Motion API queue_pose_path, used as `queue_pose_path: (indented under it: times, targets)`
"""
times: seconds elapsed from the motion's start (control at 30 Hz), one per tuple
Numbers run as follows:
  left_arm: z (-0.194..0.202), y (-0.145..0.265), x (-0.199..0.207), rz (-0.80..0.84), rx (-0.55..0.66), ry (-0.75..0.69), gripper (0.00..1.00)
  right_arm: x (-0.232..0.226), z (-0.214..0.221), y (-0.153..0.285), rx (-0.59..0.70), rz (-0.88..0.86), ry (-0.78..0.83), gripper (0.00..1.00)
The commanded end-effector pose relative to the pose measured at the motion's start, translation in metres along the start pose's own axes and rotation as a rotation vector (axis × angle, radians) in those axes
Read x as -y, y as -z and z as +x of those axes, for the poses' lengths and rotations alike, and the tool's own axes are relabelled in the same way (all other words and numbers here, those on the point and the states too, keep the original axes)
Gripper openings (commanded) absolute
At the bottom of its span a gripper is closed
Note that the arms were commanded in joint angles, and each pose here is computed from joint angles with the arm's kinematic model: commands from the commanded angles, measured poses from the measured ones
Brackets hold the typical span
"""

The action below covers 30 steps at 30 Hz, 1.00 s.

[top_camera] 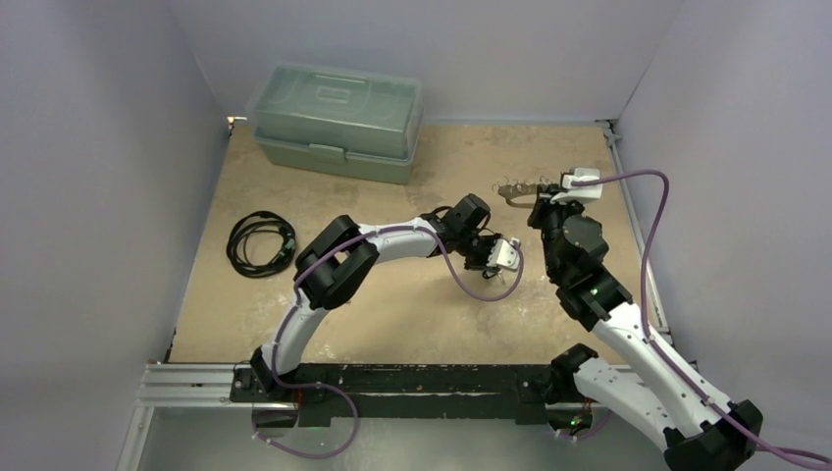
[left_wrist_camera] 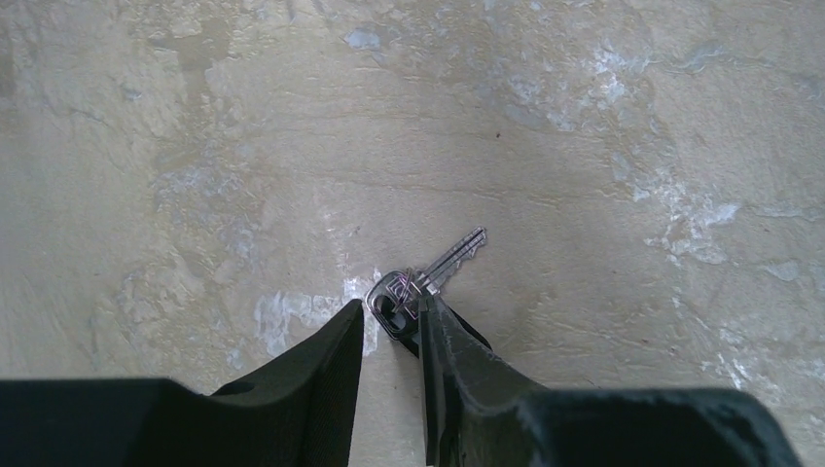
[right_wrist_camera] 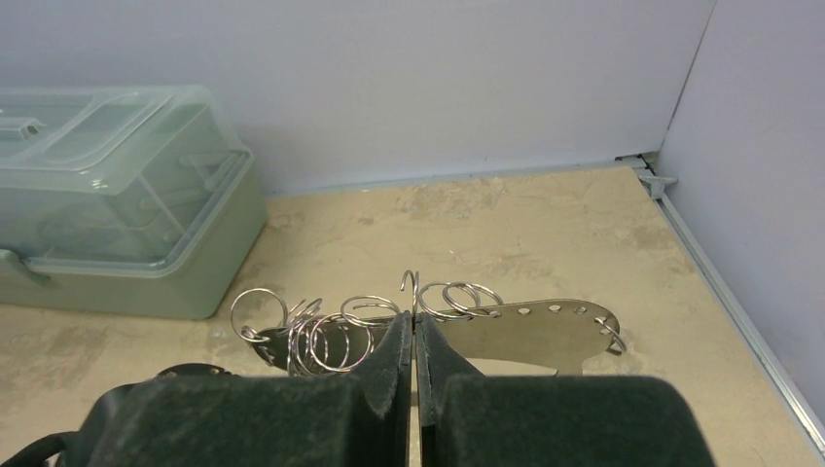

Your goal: Put the keys on the keyring

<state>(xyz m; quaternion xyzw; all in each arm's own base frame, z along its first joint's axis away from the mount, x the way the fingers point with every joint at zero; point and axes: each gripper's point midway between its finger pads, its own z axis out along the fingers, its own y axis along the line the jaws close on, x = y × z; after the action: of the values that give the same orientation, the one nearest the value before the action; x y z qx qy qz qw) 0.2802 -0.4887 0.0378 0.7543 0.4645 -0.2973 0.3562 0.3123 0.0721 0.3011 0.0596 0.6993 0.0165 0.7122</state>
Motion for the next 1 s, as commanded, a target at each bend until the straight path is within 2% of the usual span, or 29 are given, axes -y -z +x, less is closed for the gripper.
queue_pose_path:
  times: [0.0, 0.37, 0.6, 0.97]
  targets:
    - [-0.006, -0.006, 0.001, 0.054, 0.018, -0.028, 0.26, -0.001, -0.016, 0.002, 0.056, -0.01, -0.056, 0.0]
    - [-0.004, -0.008, 0.0, 0.049, -0.017, -0.039, 0.24, -0.004, -0.016, 0.003, 0.054, -0.03, -0.059, 0.0]
    - [-0.012, -0.007, -0.007, 0.019, 0.002, -0.018, 0.29, -0.007, -0.015, 0.002, 0.051, -0.042, -0.057, 0.0]
    - [-0.02, -0.007, -0.015, -0.011, 0.017, 0.035, 0.31, -0.009, -0.014, 0.003, 0.05, -0.055, -0.057, 0.0]
